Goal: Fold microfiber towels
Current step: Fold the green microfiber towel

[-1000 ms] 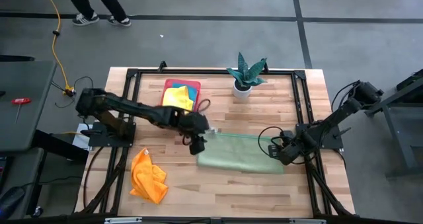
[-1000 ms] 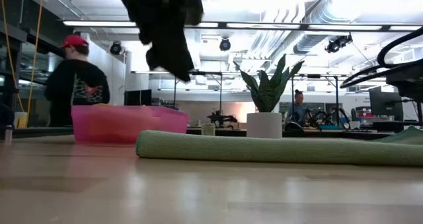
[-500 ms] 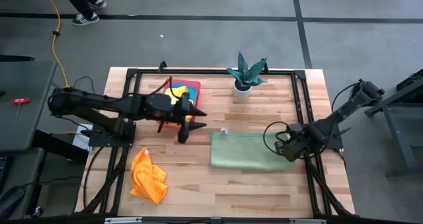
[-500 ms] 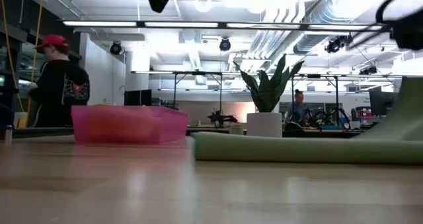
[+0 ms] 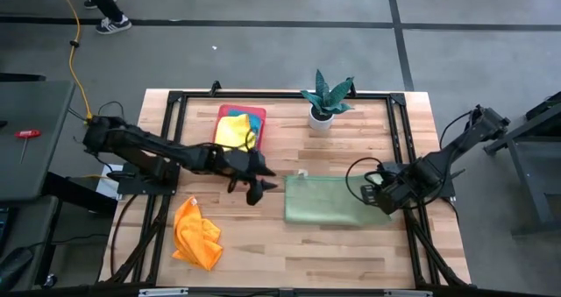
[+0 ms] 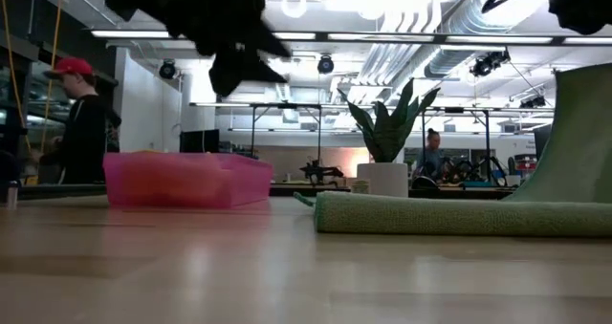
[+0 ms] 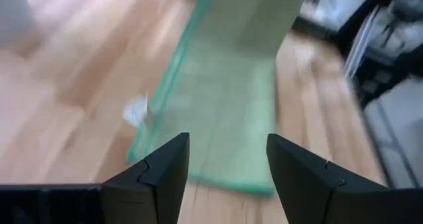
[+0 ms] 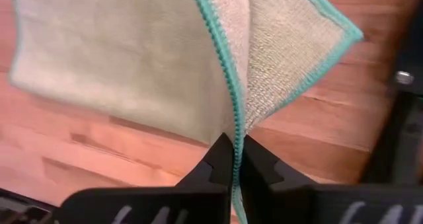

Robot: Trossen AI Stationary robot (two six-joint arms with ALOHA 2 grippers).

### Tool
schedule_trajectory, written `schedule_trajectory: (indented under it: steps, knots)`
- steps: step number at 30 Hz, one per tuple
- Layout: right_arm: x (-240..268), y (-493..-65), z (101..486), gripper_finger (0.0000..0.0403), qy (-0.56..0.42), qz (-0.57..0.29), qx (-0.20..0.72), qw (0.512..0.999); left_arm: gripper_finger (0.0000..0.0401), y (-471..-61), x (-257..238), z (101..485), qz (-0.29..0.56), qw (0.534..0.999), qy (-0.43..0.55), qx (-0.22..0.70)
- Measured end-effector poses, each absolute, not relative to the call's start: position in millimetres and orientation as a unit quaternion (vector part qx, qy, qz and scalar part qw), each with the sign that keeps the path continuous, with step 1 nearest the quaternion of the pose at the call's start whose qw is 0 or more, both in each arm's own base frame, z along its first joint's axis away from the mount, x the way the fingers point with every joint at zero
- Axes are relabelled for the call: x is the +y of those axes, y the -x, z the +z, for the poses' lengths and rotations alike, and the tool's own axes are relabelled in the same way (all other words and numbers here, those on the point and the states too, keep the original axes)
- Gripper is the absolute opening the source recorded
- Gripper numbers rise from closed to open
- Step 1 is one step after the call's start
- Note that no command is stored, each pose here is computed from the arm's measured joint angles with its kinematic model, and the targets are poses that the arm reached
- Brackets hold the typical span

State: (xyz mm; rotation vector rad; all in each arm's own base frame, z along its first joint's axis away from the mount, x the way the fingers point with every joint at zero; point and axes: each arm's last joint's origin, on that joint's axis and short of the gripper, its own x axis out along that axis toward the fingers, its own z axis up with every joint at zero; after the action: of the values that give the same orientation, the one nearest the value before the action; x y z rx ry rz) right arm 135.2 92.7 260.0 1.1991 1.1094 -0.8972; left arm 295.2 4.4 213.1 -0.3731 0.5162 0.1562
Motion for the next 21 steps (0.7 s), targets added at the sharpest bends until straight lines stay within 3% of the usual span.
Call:
schedule_trajectory:
  steps: [10,21]
  knots:
    - [98,-170,250,0.0,-0.546,-0.379,0.399,0.631,0.0193,-310,-22,162,0.047,0.92,0.178,0.347]
    - [99,-233,223,0.0,-0.555,-0.358,0.326,0.677,0.0193,-314,-34,136,0.04,0.905,0.173,0.385]
